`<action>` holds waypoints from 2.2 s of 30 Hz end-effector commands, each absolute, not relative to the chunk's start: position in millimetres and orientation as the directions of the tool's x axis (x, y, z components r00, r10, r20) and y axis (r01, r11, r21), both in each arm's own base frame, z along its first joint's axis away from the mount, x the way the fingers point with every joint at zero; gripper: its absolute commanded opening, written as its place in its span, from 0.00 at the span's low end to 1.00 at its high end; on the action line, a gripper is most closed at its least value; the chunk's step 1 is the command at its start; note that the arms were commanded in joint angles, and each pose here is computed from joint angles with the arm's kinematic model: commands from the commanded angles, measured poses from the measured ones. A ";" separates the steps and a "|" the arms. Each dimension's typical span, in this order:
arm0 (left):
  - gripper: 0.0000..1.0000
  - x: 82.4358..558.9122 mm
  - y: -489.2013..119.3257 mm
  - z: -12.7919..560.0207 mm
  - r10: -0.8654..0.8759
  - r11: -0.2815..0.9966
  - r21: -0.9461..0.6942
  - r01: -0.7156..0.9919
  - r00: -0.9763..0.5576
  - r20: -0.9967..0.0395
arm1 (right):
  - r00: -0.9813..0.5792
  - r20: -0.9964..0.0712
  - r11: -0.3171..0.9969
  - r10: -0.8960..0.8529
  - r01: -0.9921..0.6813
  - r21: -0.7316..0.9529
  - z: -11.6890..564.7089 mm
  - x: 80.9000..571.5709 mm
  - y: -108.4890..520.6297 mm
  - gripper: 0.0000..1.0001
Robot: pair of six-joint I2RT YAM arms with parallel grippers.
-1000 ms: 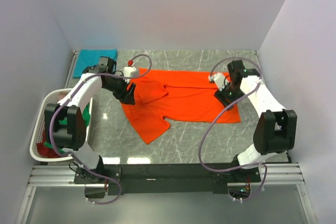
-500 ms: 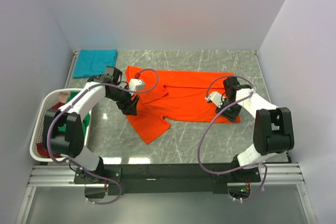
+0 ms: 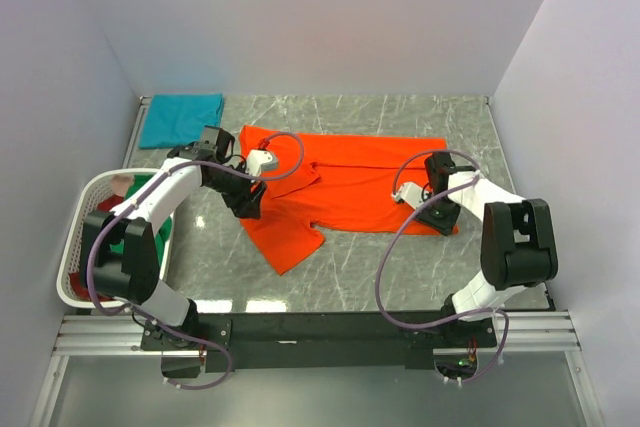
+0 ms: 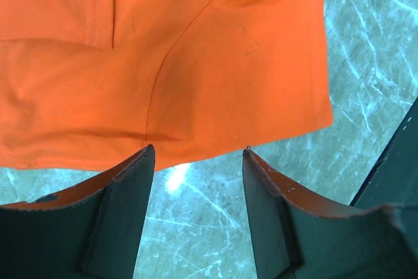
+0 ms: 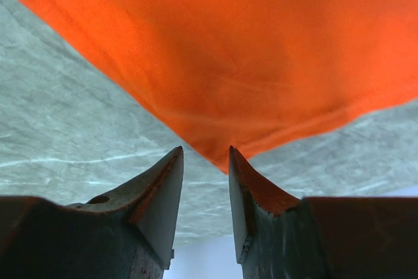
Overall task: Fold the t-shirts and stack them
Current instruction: Fold the tshirt
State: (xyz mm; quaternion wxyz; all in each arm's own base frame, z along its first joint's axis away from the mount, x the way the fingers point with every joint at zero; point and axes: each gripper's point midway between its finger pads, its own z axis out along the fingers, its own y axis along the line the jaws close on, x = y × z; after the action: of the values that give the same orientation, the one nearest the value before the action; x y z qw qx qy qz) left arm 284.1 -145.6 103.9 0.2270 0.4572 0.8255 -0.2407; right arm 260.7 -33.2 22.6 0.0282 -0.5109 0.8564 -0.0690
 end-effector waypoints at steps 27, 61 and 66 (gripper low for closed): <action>0.56 264.4 -157.7 61.7 0.841 0.255 0.017 0.967 -0.213 -0.498 | -0.494 0.059 0.480 -0.868 -0.862 -0.162 12.8 265.9 -46.4 0.00; 0.01 220.3 -159.6 55.2 0.879 0.193 -0.166 0.967 -0.246 -0.409 | -0.528 -0.003 0.522 -0.849 -0.838 -0.158 47.8 269.3 -63.0 0.00; 0.01 216.2 -155.4 66.7 0.869 0.201 -0.193 0.960 -0.266 -0.417 | -0.521 -0.003 0.517 -0.854 -0.847 -0.122 53.2 261.2 -63.2 0.00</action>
State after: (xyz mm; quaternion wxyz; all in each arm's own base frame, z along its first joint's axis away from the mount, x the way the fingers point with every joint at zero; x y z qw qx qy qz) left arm 223.9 -155.1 44.6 0.1073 0.6039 0.7682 -0.1834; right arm 260.6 -62.7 32.8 0.0200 -0.4792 0.8758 -0.0554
